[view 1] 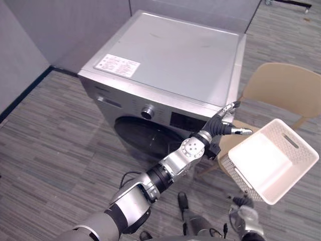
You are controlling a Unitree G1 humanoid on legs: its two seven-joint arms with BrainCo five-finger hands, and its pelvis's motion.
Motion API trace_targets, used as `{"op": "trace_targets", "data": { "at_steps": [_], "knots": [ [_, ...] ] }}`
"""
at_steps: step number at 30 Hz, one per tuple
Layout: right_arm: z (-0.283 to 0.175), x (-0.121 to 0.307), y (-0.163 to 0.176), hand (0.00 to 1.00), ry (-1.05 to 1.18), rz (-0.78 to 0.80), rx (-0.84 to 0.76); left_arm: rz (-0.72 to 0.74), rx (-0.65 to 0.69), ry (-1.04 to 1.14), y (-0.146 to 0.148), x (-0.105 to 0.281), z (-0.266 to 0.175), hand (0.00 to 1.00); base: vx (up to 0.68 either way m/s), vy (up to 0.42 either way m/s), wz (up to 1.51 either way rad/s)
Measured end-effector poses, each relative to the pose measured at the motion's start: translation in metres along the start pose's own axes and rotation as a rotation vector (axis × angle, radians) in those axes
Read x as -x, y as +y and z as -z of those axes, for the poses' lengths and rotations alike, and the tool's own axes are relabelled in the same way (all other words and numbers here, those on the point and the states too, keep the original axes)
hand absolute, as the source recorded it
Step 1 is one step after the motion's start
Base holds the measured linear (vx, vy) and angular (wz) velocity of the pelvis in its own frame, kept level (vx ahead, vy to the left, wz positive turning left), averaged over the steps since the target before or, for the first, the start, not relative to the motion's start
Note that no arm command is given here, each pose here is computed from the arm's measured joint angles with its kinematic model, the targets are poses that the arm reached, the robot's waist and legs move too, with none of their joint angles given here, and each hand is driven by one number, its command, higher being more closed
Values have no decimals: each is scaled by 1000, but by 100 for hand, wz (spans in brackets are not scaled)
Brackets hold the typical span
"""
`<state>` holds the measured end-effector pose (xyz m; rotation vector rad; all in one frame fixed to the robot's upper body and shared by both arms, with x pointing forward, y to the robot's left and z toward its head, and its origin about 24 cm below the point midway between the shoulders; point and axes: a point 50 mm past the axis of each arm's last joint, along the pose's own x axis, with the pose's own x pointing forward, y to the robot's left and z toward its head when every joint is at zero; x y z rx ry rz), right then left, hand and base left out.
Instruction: Pick up the laundry basket with both hands and put the clothes into the washing machine.
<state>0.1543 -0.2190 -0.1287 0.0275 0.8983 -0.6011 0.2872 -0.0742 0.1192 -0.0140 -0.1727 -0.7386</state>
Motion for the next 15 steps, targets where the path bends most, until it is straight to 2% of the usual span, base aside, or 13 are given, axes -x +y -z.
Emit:
{"op": "trace_targets", "data": {
  "at_steps": [2, 4, 6, 7, 8, 9, 10, 13, 15],
  "knots": [
    [6, 3, 13, 0, 19, -45, 32, -3, 23, 0, -3, 10, 7, 0, -11, 23, 46],
    [4, 3, 21, 0, 25, -69, 52, -65, 87, 38, 3, 32, 27, 0, -18, 18, 57],
    [-1, 3, 32, 0, 15, -103, 81, -204, 129, 115, 25, 72, 57, 0, -31, -1, 73],
    [-3, 4, 37, 0, 2, -123, 98, -356, 122, 196, 46, 105, 79, 0, -23, -15, 68],
    [-4, 5, 39, 0, -8, -128, 102, -448, 114, 245, 58, 122, 91, 0, -36, -22, 66],
    [-6, 4, 38, 0, -23, -128, 101, -622, 96, 349, 78, 156, 111, 0, -49, -24, 49],
    [-7, 4, 36, 0, -30, -121, 102, -733, 76, 459, 91, 189, 129, 0, -78, -30, 42],
    [-7, 6, 39, 0, -59, -137, 131, -803, 17, 731, 98, 257, 164, 0, -82, -8, 18],
    [-6, 7, 40, 0, -62, -150, 147, -859, 45, 857, 96, 286, 180, 0, -74, 1, 2]
  ]
}}
